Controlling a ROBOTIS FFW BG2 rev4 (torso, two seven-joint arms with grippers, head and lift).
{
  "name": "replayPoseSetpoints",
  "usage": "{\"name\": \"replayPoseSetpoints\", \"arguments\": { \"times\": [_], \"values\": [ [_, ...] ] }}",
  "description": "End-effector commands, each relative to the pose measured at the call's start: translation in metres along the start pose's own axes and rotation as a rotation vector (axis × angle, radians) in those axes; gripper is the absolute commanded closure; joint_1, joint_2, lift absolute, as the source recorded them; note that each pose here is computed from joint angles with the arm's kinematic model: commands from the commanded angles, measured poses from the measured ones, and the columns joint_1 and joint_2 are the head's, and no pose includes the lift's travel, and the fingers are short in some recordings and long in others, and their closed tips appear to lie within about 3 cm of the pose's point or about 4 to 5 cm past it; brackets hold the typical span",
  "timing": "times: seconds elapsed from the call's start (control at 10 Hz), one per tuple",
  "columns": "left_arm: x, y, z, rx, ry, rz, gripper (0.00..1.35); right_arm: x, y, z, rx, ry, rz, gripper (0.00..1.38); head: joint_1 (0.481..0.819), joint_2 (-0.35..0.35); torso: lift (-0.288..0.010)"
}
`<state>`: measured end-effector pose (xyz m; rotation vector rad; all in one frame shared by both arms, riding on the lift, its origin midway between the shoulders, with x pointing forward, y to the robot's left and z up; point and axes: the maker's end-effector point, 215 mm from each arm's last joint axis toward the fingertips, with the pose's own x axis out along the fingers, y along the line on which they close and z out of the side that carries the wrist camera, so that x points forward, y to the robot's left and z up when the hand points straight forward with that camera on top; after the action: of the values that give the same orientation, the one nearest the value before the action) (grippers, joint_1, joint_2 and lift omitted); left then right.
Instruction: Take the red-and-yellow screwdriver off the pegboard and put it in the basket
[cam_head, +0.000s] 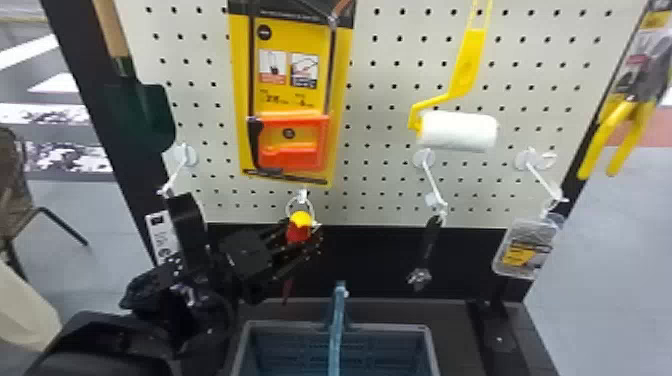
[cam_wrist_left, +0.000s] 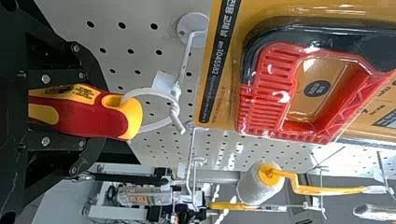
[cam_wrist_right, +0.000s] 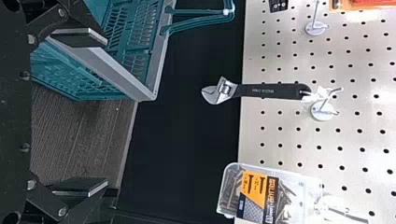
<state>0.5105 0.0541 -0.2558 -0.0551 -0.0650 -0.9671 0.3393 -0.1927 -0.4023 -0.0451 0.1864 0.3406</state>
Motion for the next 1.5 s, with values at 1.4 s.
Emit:
{"name": "replayPoseSetpoints", "arguments": {
  "times": [1.4],
  "values": [
    [-0.010,0.000,0.017,0.029,-0.017,0.029,1.15,-0.001,0.001,-0.003,0.003,0.006,0.001,0.23,0.549,0.000,-0.100]
  ]
}}
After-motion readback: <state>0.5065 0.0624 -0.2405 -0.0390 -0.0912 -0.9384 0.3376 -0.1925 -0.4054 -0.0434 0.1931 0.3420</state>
